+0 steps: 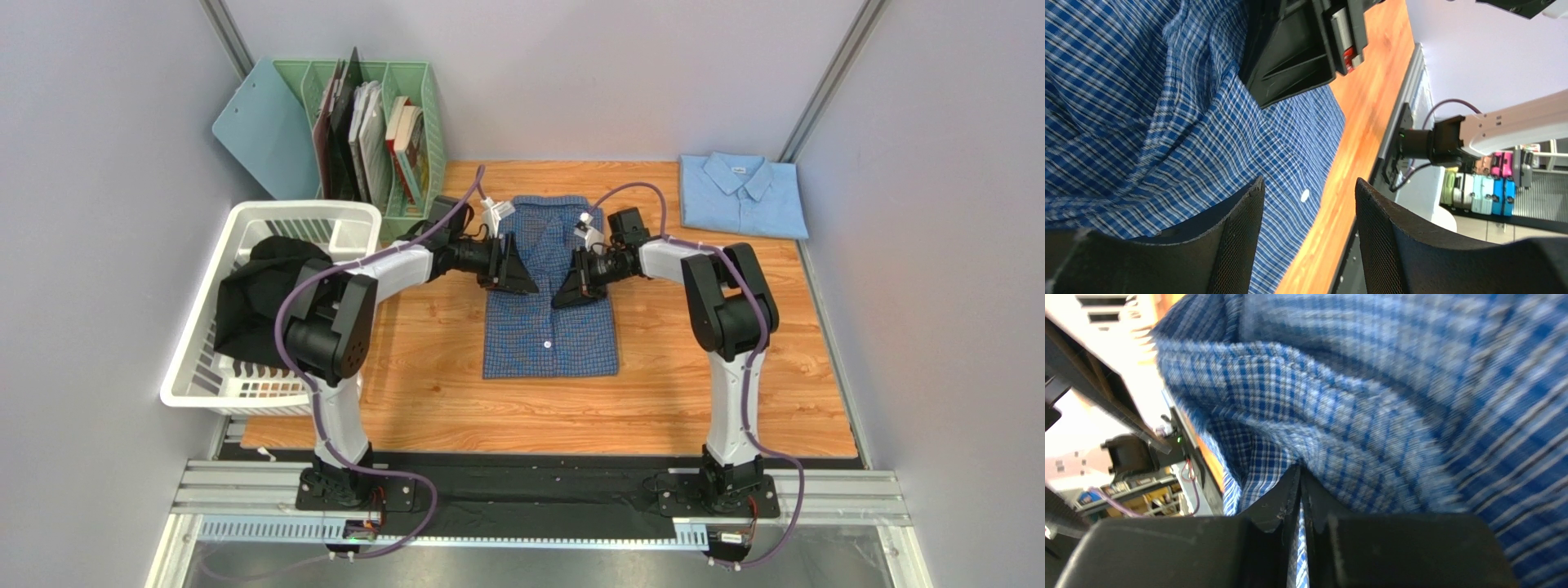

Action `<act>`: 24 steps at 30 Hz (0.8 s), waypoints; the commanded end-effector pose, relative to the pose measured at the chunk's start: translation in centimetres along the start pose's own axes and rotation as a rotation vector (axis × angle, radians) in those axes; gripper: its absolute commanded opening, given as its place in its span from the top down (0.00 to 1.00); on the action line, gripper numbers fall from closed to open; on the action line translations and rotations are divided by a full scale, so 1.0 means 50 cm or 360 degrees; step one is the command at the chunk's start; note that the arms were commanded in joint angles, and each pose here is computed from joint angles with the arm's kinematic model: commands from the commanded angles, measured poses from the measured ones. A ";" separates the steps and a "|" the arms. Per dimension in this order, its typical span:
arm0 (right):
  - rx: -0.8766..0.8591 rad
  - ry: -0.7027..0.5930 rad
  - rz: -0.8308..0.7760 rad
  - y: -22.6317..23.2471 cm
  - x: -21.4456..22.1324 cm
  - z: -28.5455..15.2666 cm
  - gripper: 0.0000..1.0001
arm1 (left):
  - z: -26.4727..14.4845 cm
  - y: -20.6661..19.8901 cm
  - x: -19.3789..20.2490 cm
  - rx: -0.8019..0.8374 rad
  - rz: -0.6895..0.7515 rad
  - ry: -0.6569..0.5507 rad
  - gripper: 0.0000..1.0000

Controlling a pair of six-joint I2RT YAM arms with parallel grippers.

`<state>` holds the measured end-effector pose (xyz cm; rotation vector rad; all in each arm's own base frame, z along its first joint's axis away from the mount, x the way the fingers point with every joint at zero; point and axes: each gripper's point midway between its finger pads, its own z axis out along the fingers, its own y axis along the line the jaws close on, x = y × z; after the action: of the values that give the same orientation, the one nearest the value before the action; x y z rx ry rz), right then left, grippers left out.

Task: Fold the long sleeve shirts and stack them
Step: Fold the shirt

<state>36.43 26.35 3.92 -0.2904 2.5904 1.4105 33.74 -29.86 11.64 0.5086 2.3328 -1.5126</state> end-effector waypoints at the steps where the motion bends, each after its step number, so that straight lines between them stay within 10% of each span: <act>1: 0.0107 -0.0110 0.0033 -0.038 -0.060 0.019 0.91 | 0.016 0.035 -0.036 -0.0051 0.0049 -0.0051 0.39; 17: 0.0259 -0.0005 0.0104 -0.119 0.008 -0.026 0.83 | 0.117 0.176 0.011 -0.0385 -0.0323 0.0109 0.44; 24: -0.0065 0.0010 -0.0107 0.052 0.006 -0.105 0.69 | 0.039 -0.007 -0.056 -0.0040 0.0042 -0.0103 0.40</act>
<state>36.52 23.74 3.48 -0.2434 2.6432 1.3978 36.54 -32.63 4.79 0.3766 2.5157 -1.3961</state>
